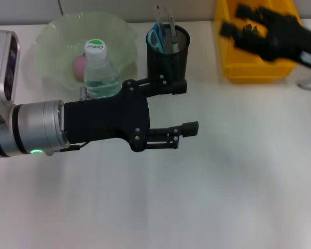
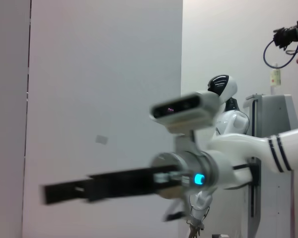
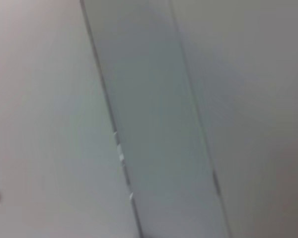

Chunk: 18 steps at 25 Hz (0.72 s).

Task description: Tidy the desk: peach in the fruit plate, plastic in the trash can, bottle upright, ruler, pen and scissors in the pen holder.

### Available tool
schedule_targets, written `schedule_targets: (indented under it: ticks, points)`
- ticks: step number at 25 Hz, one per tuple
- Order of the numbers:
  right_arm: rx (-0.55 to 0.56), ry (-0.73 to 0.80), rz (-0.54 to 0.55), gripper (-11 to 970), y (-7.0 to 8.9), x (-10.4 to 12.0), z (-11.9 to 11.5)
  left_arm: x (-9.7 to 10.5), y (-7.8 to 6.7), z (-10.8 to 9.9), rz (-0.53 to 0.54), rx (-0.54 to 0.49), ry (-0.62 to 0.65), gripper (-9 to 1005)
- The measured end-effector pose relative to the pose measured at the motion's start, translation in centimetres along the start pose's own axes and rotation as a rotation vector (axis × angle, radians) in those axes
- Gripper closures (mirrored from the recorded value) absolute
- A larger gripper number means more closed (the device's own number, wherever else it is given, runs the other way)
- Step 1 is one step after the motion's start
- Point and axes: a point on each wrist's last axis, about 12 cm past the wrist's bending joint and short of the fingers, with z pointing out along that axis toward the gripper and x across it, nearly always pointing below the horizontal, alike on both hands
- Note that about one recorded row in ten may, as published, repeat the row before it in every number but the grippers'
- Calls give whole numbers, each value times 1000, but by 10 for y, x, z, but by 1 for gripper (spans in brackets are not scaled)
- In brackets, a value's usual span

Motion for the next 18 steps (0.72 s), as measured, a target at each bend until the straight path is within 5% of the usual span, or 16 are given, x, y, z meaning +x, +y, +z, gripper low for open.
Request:
schedule_targets:
  ticks: [7,18]
  points:
    - [-178,44,35,185,30,19,-64,3,-5,-7,-28,-18,-20,196]
    - [-323,80,-3,185,55,40,-82,14,-22,-36,-137,-33,1,196]
